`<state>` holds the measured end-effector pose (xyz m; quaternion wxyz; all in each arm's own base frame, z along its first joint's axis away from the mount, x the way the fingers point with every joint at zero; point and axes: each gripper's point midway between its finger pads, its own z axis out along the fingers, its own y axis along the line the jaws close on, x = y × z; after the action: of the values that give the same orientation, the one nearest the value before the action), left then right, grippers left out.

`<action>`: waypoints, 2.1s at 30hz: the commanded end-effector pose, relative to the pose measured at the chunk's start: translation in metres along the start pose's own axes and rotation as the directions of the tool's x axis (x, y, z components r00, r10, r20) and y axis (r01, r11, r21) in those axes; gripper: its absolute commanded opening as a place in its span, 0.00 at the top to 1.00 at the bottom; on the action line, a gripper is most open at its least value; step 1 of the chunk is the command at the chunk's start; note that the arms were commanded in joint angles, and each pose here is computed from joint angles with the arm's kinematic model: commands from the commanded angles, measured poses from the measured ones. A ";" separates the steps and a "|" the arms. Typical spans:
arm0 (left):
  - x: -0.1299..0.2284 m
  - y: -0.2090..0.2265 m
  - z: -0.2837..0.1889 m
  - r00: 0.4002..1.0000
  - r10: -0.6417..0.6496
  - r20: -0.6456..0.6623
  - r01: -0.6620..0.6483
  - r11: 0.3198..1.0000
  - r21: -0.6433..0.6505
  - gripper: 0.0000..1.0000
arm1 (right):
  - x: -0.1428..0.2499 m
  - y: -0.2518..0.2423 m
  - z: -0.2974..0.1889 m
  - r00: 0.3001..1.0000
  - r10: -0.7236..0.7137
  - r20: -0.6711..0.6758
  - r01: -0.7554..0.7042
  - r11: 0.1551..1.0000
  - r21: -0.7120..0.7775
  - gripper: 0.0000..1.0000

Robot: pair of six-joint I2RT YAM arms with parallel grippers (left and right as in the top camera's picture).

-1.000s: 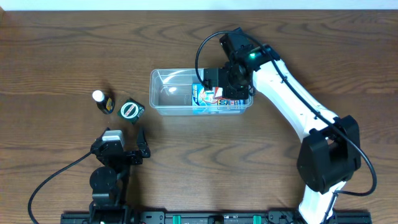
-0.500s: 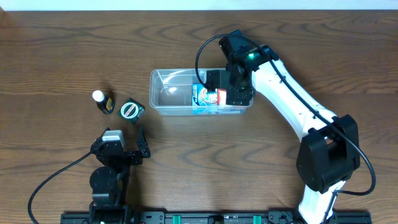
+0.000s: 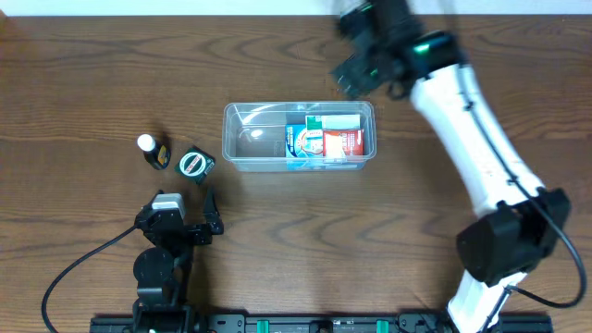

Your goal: Pack container

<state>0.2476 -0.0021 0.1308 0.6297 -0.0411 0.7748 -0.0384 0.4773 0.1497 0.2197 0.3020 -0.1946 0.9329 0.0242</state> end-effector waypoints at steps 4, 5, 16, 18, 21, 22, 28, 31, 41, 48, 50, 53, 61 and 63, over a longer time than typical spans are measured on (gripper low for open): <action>0.015 0.001 0.001 0.999 0.016 -0.045 -0.015 1.000 0.005 0.02 | 0.063 -0.086 -0.019 0.587 0.807 -0.066 -0.784 0.587 0.204 0.01; 0.015 0.000 0.001 0.999 0.016 -0.044 -0.015 1.000 0.005 0.02 | 0.074 -0.095 -0.022 0.547 0.834 -0.075 -0.803 0.548 0.234 0.01; 0.016 0.000 0.001 0.999 0.016 -0.048 -0.015 1.000 0.005 0.02 | 0.116 -0.140 -0.037 0.424 0.902 -0.086 -0.838 0.427 0.341 0.01; 0.016 0.000 0.001 0.999 0.016 -0.048 -0.015 1.000 0.005 0.02 | 0.116 -0.141 -0.037 0.423 0.902 -0.085 -0.838 0.426 0.341 0.01; 0.016 0.000 0.001 0.999 0.016 -0.049 -0.015 1.000 0.005 0.02 | 0.116 -0.141 -0.037 0.423 0.902 -0.085 -0.838 0.426 0.341 0.01; 0.017 0.001 0.001 0.999 0.015 -0.052 -0.015 1.000 0.005 0.02 | 0.116 -0.141 -0.037 0.423 0.902 -0.085 -0.838 0.426 0.341 0.01; 0.004 -0.001 -0.001 0.988 -0.154 -0.029 0.154 0.988 0.004 0.02 | 0.116 -0.140 -0.037 0.425 0.901 -0.086 -0.837 0.428 0.341 0.01; -0.016 -0.004 -0.006 0.968 -0.250 -0.031 0.250 0.968 0.003 0.02 | 0.116 -0.140 -0.037 0.426 0.901 -0.086 -0.837 0.428 0.340 0.01; -0.061 0.007 -0.029 0.830 -0.192 -0.524 0.085 0.971 -0.223 0.02 | 0.116 -0.140 -0.037 0.426 0.901 -0.086 -0.837 0.428 0.340 0.01; -0.086 0.029 0.025 0.654 -0.233 -0.719 0.009 0.954 -0.301 0.02 | 0.116 -0.140 -0.037 0.426 0.901 -0.086 -0.837 0.428 0.340 0.01; -0.089 0.039 0.040 0.618 -0.291 -0.731 0.056 0.943 -0.328 0.02 | 0.116 -0.140 -0.037 0.426 0.901 -0.086 -0.837 0.428 0.340 0.01; -0.092 0.052 0.059 0.577 -0.355 -0.735 0.121 0.928 -0.353 0.02 | 0.116 -0.140 -0.037 0.426 0.901 -0.086 -0.837 0.428 0.340 0.01; -0.102 0.055 0.067 0.588 -0.368 -0.720 0.149 0.924 -0.351 0.02 | 0.116 -0.140 -0.037 0.426 0.901 -0.086 -0.837 0.428 0.340 0.01; -0.100 0.055 0.066 0.581 -0.370 -0.725 0.148 0.924 -0.352 0.02 | 0.116 -0.140 -0.037 0.426 0.901 -0.086 -0.837 0.428 0.340 0.01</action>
<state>0.3296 0.0657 0.1962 0.1929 -0.2245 0.9545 -0.0372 0.4236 -0.0243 0.1869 0.1351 0.3505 0.9261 0.0352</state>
